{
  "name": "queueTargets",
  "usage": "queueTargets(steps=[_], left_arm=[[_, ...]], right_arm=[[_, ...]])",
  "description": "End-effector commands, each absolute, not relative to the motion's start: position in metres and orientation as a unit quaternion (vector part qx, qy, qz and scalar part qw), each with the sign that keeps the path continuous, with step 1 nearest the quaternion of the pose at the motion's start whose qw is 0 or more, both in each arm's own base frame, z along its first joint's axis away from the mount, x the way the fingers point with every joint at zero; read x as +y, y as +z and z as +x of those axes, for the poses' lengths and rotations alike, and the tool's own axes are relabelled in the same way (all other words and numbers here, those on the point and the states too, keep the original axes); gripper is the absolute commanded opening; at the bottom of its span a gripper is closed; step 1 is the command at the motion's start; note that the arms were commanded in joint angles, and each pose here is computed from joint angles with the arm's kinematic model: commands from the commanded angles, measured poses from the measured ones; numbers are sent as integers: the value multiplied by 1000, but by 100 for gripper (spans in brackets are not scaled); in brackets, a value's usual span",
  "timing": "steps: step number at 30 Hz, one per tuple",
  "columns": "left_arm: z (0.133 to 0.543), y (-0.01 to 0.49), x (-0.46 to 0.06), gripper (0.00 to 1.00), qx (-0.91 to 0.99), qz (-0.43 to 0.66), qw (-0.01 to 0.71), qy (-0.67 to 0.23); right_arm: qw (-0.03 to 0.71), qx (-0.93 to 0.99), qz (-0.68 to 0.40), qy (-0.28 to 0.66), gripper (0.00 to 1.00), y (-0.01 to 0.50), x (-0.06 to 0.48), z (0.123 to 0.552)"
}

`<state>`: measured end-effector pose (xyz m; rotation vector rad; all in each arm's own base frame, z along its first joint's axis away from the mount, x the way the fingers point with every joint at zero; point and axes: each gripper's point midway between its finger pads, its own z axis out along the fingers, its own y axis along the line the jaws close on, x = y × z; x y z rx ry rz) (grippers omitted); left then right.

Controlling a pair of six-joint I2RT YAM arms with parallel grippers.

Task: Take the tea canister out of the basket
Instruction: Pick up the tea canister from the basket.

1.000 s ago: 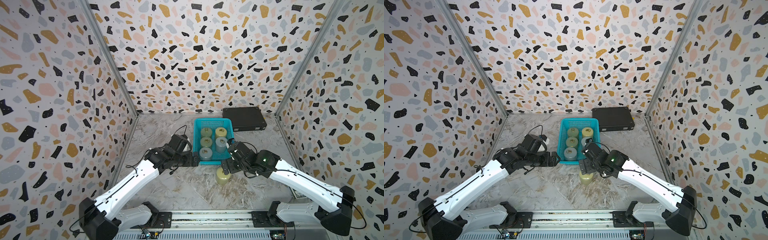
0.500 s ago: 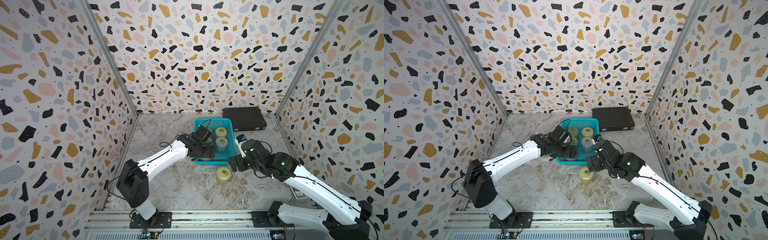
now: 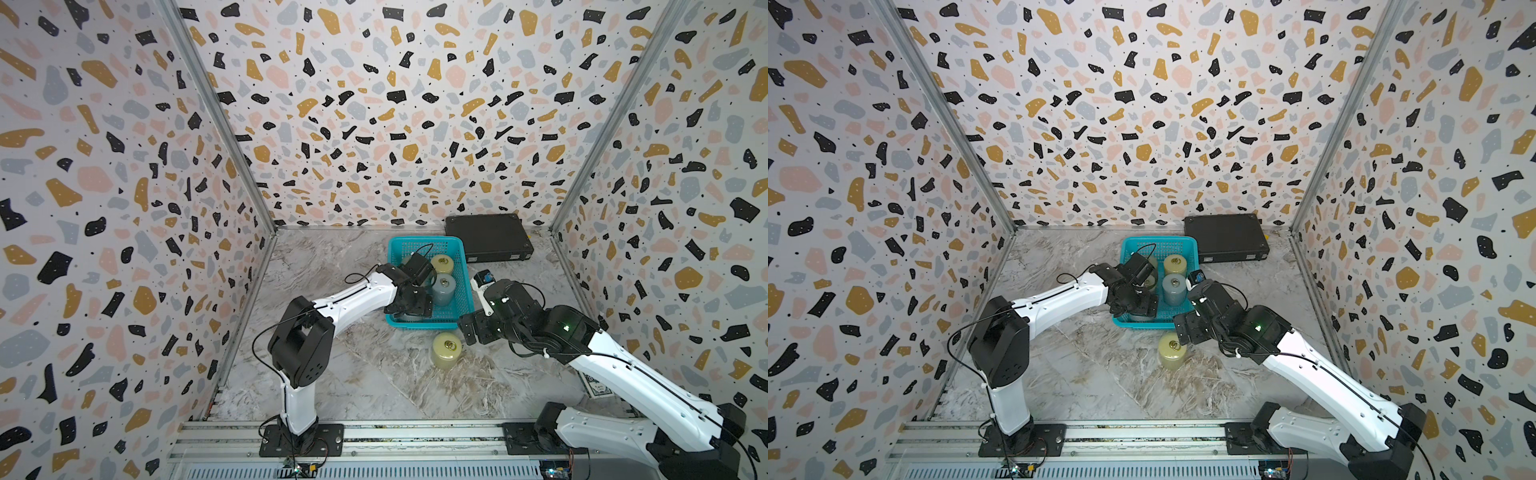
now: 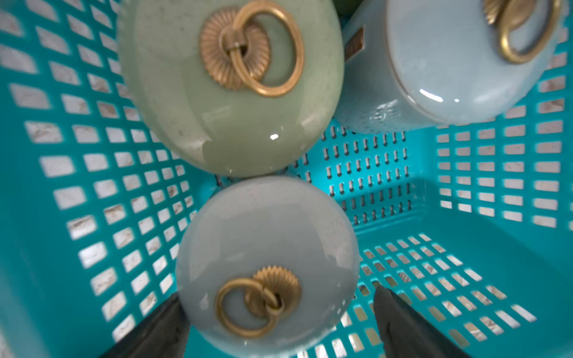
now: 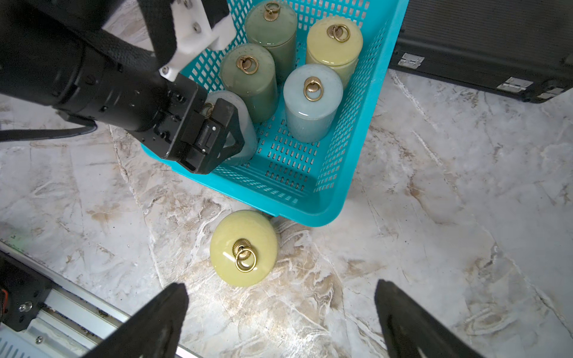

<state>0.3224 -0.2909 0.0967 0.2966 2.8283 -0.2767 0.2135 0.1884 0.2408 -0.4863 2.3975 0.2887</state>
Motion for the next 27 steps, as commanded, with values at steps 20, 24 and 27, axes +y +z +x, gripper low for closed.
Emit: queueTargets(steps=[20,24,27], left_arm=[[341,59,-284,96,986,119,108,-41],[339,55,-283,96,987,119,102,-38],[340,53,-283,91,987,121,102,-36]], right_arm=[[322,919,-192,120,99,240,189,209],[322,919,-193,119,99,239,189,210],[321,919,-194,118,99,239,190,210]])
